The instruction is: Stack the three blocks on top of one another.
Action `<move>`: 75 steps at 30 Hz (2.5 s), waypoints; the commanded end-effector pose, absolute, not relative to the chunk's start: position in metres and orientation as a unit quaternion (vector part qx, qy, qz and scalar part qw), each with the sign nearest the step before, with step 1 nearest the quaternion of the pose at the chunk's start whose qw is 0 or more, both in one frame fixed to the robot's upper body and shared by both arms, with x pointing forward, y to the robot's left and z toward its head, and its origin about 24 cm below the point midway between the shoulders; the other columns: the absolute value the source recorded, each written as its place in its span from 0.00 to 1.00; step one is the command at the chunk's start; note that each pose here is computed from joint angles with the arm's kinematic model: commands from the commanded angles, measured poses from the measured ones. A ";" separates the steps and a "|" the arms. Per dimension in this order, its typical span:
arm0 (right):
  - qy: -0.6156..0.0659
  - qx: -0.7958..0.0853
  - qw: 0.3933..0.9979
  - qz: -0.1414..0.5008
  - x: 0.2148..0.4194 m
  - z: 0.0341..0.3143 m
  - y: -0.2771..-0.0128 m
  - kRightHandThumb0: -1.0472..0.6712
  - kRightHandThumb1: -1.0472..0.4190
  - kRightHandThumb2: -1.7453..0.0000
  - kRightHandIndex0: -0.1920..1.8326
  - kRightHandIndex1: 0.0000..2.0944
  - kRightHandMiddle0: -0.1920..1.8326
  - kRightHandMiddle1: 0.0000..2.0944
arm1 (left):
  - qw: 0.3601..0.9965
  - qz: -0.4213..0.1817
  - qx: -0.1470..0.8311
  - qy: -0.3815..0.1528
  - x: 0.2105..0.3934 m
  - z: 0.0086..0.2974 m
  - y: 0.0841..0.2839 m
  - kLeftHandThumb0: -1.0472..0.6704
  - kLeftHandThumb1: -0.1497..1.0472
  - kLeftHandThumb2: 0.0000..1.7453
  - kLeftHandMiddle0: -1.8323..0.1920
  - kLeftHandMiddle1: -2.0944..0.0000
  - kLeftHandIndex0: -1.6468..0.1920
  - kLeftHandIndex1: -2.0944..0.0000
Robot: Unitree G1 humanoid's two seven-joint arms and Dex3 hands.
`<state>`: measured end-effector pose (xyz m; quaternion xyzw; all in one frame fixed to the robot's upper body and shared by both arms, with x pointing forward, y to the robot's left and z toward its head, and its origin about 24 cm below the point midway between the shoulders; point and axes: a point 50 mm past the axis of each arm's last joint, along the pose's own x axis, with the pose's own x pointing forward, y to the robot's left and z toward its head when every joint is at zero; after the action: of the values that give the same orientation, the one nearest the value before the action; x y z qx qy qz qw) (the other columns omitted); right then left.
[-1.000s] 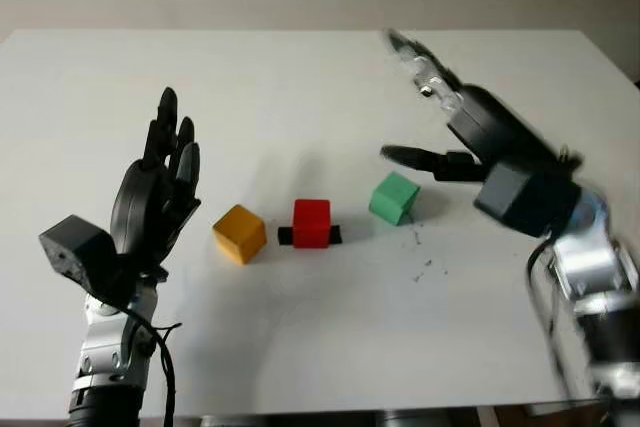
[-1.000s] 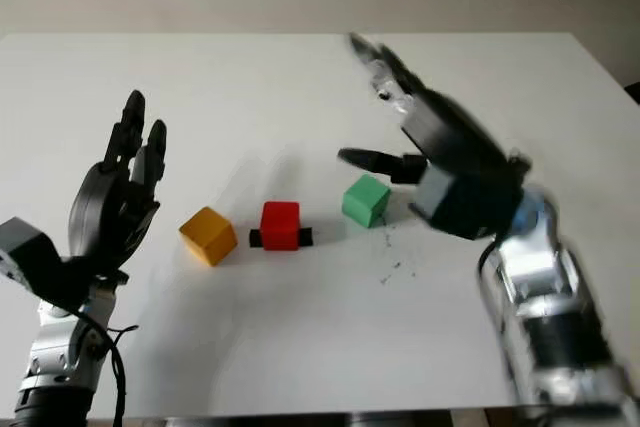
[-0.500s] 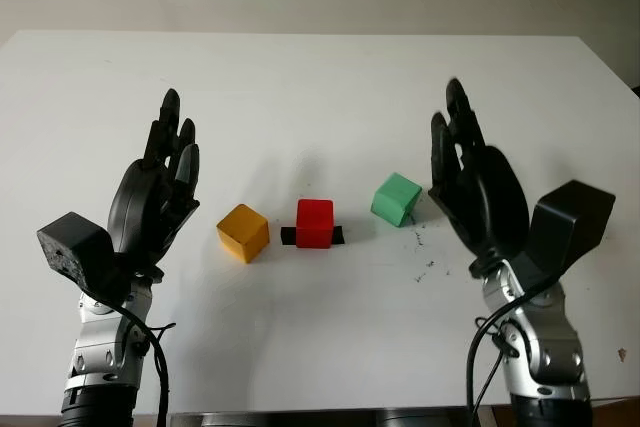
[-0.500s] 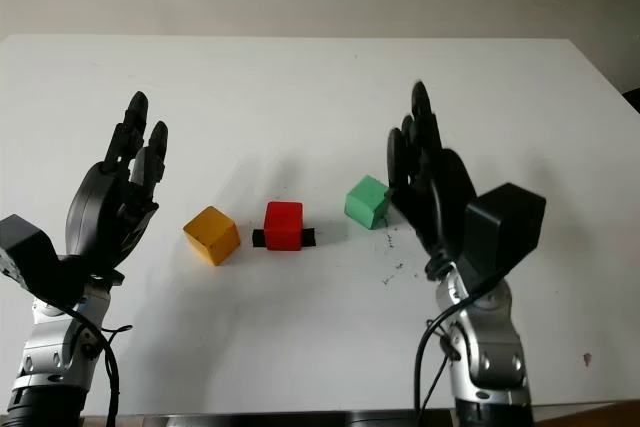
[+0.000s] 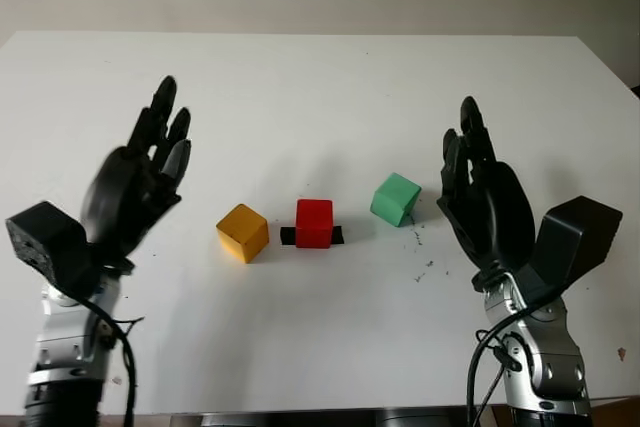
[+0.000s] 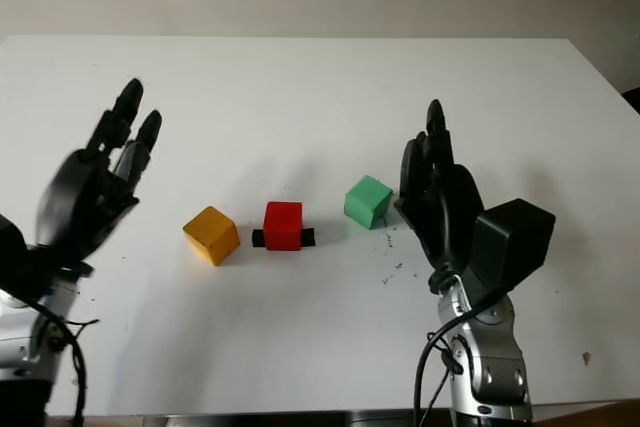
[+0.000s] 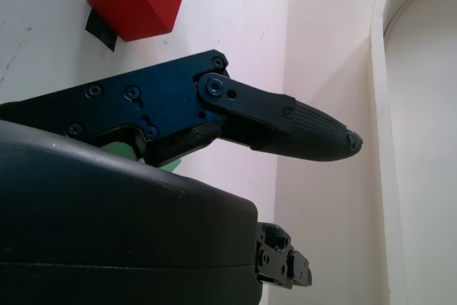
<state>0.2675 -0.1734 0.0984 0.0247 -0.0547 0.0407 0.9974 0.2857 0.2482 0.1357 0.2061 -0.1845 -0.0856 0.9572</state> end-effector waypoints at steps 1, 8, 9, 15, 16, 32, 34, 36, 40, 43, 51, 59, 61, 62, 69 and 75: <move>-0.071 0.025 0.996 0.037 0.265 0.103 -0.175 0.19 0.00 0.60 0.00 0.00 0.00 0.00 | 0.929 -0.100 0.296 -0.197 0.289 0.161 0.256 0.21 1.00 0.16 0.67 0.98 0.64 0.94; -0.066 0.029 0.997 0.035 0.262 0.102 -0.177 0.19 0.00 0.60 0.00 0.00 0.00 0.00 | 0.826 -0.194 0.508 -0.145 0.293 0.220 0.263 0.20 0.98 0.06 0.83 0.99 0.68 0.98; -0.066 0.029 0.997 0.035 0.261 0.102 -0.177 0.20 0.00 0.60 0.00 0.00 0.00 0.00 | 0.817 -0.202 0.522 -0.138 0.294 0.225 0.263 0.20 0.96 0.04 0.85 0.99 0.68 0.98; -0.068 0.032 0.997 0.032 0.261 0.101 -0.177 0.20 0.00 0.59 0.00 0.00 0.00 0.00 | 0.748 -0.264 0.600 -0.106 0.303 0.235 0.253 0.17 0.90 0.02 0.90 0.99 0.71 0.98; -0.068 0.034 0.997 0.032 0.262 0.101 -0.177 0.20 0.00 0.59 0.00 0.00 0.00 0.00 | 0.733 -0.273 0.612 -0.114 0.304 0.233 0.251 0.17 0.89 0.02 0.90 0.99 0.72 0.98; -0.063 0.033 0.997 0.026 0.259 0.100 -0.176 0.19 0.00 0.60 0.00 0.00 0.00 0.00 | 0.619 -0.327 0.705 -0.113 0.307 0.183 0.222 0.17 0.88 0.03 0.95 0.98 0.77 0.98; -0.061 0.033 0.997 0.027 0.259 0.100 -0.177 0.19 0.00 0.59 0.00 0.00 0.00 0.00 | 0.614 -0.333 0.705 -0.123 0.306 0.177 0.220 0.17 0.89 0.03 0.95 0.98 0.76 0.98; -0.061 0.036 0.997 0.026 0.259 0.100 -0.177 0.19 0.00 0.59 0.00 0.00 0.00 0.00 | 0.603 -0.337 0.710 -0.137 0.304 0.172 0.218 0.17 0.89 0.03 0.95 0.98 0.75 0.97; -0.062 0.044 0.997 0.026 0.259 0.099 -0.176 0.19 0.00 0.60 0.00 0.00 0.00 0.00 | 0.589 -0.338 0.718 -0.154 0.302 0.161 0.215 0.18 0.89 0.03 0.95 0.97 0.73 0.96; -0.061 0.040 0.997 0.029 0.259 0.099 -0.176 0.19 0.00 0.60 0.00 0.00 0.00 0.00 | 0.588 -0.340 0.715 -0.165 0.302 0.157 0.212 0.18 0.90 0.03 0.94 0.97 0.71 0.96; -0.060 0.038 0.997 0.025 0.258 0.099 -0.178 0.19 0.00 0.59 0.00 0.00 0.00 0.00 | 0.590 -0.350 0.703 -0.188 0.302 0.150 0.207 0.19 0.90 0.03 0.94 0.97 0.67 0.93; -0.059 0.043 0.997 0.026 0.257 0.098 -0.179 0.20 0.00 0.60 0.00 0.00 0.00 0.00 | 0.571 -0.335 0.715 -0.224 0.300 0.146 0.206 0.23 0.87 0.03 0.90 0.97 0.80 0.58; -0.060 0.043 0.997 0.027 0.257 0.098 -0.179 0.20 0.00 0.60 0.00 0.00 0.00 0.00 | 0.572 -0.332 0.715 -0.226 0.301 0.146 0.206 0.25 0.88 0.03 0.90 0.97 0.82 0.51; -0.061 0.043 0.997 0.028 0.257 0.098 -0.179 0.20 0.00 0.60 0.00 0.00 0.00 0.00 | 0.574 -0.331 0.714 -0.226 0.301 0.146 0.206 0.27 0.90 0.03 0.90 0.97 0.83 0.46; -0.057 0.044 0.997 0.025 0.257 0.097 -0.179 0.21 0.00 0.61 0.00 0.00 0.00 0.00 | 0.547 -0.318 0.738 -0.234 0.302 0.148 0.207 0.40 0.99 0.04 0.87 0.97 0.81 0.28; -0.056 0.050 0.997 0.027 0.257 0.096 -0.178 0.20 0.00 0.62 0.00 0.00 0.00 0.00 | 0.523 -0.308 0.759 -0.237 0.304 0.152 0.207 0.38 0.97 0.03 0.85 0.97 0.76 0.31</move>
<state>0.2582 -0.1782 0.0946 0.0486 -0.0522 0.0254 0.9971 0.3034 0.2071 0.1477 0.7534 -0.2332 -0.3071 0.5327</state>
